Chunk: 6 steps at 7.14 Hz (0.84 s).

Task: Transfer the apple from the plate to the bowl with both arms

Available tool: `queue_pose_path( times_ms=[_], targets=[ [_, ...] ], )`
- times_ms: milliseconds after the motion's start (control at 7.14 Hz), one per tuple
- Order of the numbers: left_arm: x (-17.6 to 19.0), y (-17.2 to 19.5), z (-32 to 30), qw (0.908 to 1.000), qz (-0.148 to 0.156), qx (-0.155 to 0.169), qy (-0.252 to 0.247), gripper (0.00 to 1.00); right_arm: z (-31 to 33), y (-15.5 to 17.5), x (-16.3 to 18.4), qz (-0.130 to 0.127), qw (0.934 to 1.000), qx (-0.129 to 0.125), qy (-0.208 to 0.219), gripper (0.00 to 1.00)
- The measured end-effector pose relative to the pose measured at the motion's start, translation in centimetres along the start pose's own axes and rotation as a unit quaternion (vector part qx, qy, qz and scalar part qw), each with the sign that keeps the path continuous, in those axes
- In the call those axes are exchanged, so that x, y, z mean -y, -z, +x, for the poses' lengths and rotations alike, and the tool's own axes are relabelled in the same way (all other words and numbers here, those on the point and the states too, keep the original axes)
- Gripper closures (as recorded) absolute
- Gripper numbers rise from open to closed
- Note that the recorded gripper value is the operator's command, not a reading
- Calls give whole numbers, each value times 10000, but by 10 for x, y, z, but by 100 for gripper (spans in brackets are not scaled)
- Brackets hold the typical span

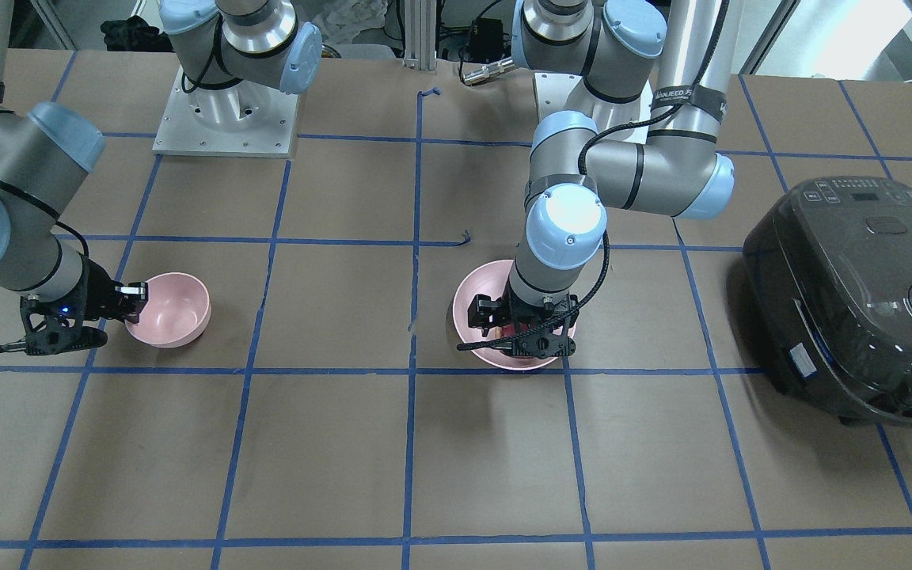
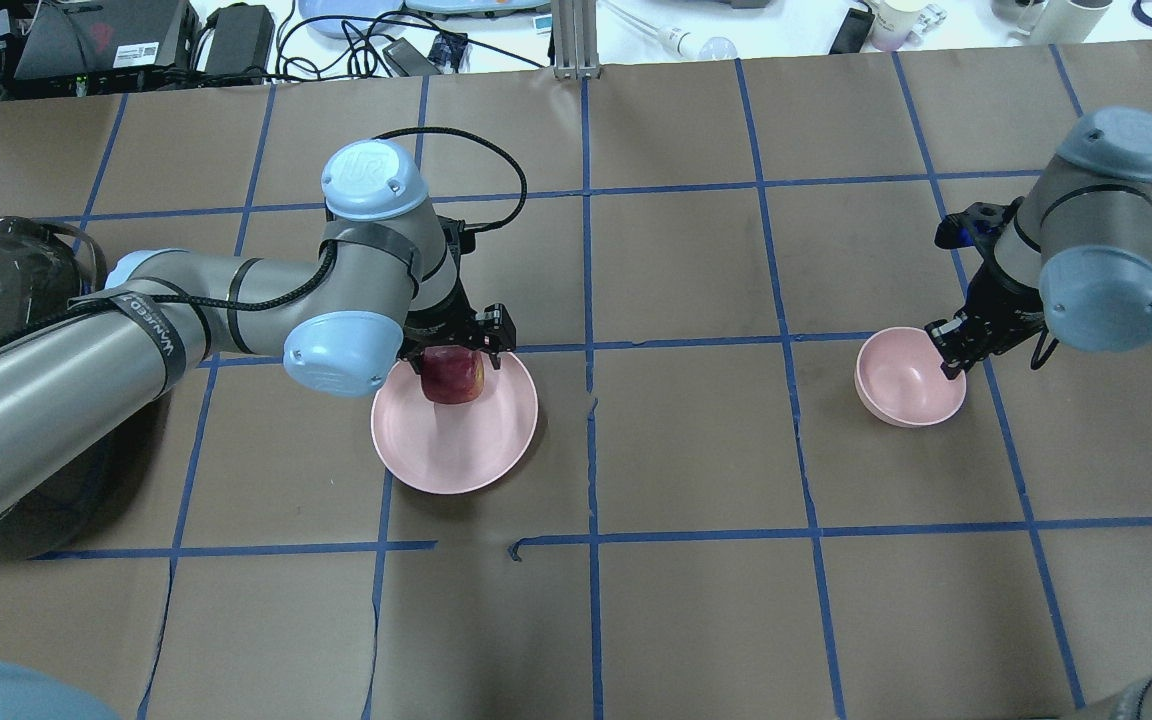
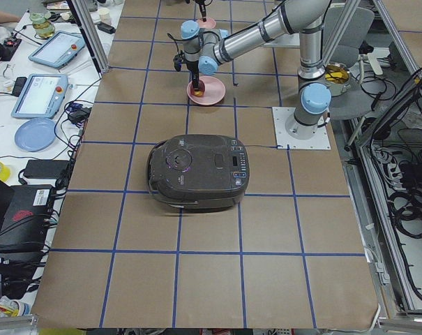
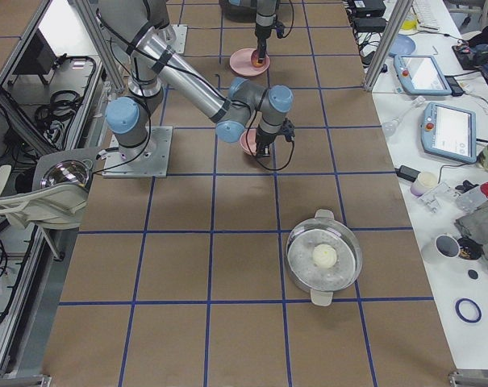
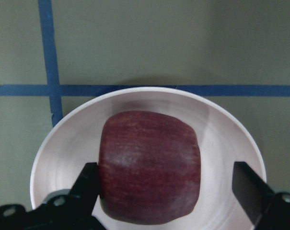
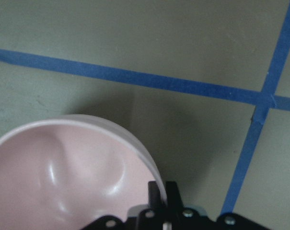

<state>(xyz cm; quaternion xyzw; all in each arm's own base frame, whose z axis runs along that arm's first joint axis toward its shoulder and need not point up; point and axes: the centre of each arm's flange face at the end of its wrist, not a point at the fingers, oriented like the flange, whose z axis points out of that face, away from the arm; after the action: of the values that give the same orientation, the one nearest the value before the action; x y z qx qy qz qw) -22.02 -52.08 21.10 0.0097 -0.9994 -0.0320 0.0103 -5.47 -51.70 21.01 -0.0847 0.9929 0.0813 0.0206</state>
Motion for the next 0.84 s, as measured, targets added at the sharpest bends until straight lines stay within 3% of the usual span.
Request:
queue_pose_path(
  times_ms=[140,280,560,700,840],
  targets=[
    [-1,-2,-1,10000,-2,18,-18,38,0,2,1,24,10000,-2,-1,100],
    [-2,-4,-1,10000,-10,37,-33,58,0,8,4,77,10000,-5,-13,100],
    [-2,-3,-1,10000,6,35,-53,71,-26,30,27,179,9994,134,-245,100],
    [-2,-2,-1,10000,37,29,-58,79,-63,38,41,190,9989,204,-379,100],
    [0,1,-1,9999,78,21,-64,80,-116,41,51,196,9977,240,-610,100]
  ],
)
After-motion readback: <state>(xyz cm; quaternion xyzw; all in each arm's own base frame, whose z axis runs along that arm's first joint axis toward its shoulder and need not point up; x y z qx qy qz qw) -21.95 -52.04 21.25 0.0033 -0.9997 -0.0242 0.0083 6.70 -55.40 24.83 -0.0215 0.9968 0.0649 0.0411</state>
